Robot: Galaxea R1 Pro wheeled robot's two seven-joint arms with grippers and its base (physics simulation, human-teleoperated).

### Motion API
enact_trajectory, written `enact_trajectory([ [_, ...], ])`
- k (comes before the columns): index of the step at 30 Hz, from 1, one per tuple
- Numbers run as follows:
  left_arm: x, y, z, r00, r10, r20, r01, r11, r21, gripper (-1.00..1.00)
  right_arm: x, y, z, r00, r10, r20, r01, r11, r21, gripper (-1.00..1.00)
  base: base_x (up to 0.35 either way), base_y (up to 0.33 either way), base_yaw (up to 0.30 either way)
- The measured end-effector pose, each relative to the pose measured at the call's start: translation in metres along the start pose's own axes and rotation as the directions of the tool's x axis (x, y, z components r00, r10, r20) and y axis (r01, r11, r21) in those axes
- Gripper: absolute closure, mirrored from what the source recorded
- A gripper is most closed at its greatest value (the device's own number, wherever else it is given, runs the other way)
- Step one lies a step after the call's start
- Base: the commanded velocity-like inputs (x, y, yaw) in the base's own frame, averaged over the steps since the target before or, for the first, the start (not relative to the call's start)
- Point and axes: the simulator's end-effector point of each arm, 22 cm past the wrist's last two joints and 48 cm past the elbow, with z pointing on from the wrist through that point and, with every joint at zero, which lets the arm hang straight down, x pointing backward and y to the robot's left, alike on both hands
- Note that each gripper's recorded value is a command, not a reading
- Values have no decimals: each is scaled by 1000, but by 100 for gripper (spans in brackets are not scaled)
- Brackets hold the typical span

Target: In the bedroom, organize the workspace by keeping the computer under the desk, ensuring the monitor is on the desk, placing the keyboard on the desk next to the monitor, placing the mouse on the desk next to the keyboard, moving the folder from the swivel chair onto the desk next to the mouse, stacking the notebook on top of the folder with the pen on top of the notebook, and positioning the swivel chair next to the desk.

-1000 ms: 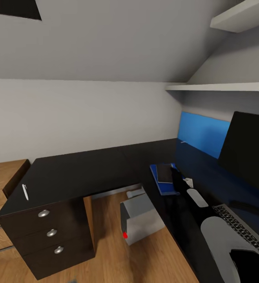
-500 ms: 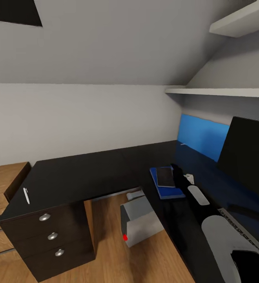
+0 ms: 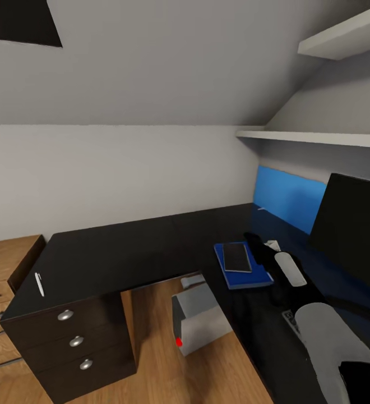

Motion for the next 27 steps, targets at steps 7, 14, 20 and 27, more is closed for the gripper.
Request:
enact_trajectory([
  [7, -8, 0, -9, 1000, 0, 0, 0, 1000, 1, -100, -13, -7, -29, 980, -181, -78, 193, 964, 181, -100, 0, 0, 0],
  [14, -15, 0, -19, 1000, -1, -1, 1, 1000, 1, -100, -35, -17, -40, 981, -181, -66, 191, 958, 216, -100, 0, 0, 0],
  [20, -16, 1, -19, 1000, 0, 0, 0, 1000, -1, -100, -25, -17, -38, 982, -174, -79, 187, 960, 210, -100, 0, 0, 102],
  [27, -16, 1, -19, 1000, 1, 0, -1, 1000, -1, -100, -17, -15, -36, 978, -188, -87, 202, 957, 209, -100, 0, 0, 259],
])
